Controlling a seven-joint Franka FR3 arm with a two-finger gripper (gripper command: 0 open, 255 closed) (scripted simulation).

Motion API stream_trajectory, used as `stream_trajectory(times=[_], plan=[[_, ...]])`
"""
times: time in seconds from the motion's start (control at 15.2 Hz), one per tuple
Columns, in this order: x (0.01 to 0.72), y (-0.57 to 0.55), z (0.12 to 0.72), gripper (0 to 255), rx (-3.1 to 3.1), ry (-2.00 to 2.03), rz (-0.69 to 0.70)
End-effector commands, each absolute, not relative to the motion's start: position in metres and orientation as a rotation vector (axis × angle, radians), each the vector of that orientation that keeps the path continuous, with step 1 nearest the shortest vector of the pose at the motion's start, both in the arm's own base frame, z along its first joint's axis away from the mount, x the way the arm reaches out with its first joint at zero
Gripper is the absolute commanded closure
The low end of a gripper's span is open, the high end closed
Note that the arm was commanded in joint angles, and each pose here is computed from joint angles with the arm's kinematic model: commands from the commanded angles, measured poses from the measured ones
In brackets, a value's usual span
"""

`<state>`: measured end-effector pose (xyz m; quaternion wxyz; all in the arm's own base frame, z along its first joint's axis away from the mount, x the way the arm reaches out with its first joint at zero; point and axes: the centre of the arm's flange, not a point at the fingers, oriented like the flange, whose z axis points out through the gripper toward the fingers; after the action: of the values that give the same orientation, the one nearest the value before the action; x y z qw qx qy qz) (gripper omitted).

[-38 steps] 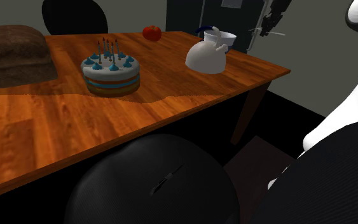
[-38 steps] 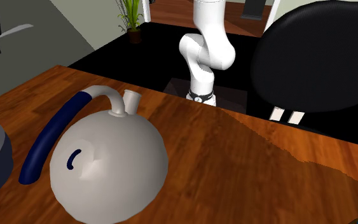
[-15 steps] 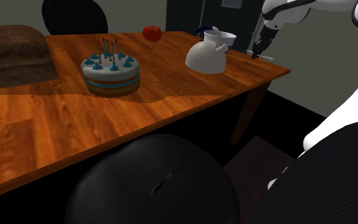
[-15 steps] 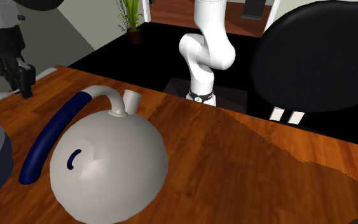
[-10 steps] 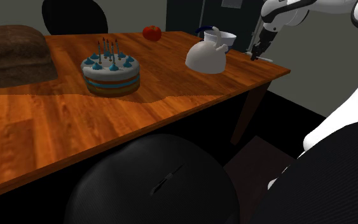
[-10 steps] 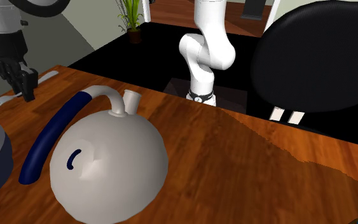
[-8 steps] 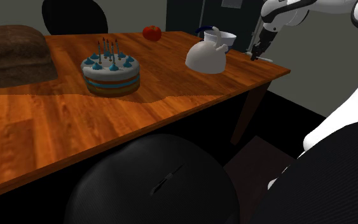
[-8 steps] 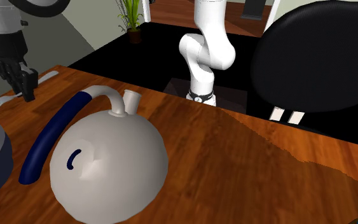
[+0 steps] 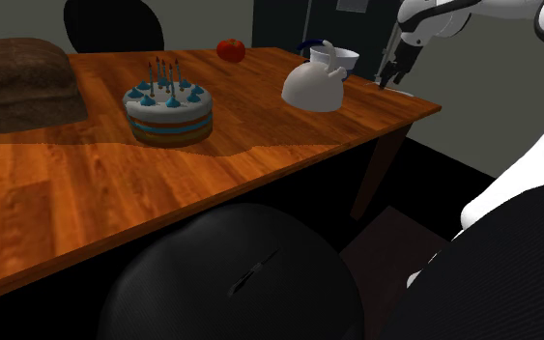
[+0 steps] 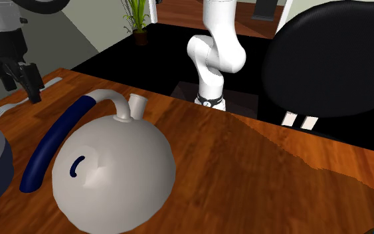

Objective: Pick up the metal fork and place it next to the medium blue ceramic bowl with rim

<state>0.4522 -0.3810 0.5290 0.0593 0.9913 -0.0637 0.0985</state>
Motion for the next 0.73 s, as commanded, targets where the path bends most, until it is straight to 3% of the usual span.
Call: stream_trajectory(times=[0.0, 0.13, 0.66], plan=[[0.448, -0.377, 0.548, 0, 3.002, -0.193, 0.298], [0.444, -0.374, 0.571, 0, 3.002, -0.193, 0.298], [0.444, -0.374, 0.571, 0, 3.002, -0.193, 0.298]])
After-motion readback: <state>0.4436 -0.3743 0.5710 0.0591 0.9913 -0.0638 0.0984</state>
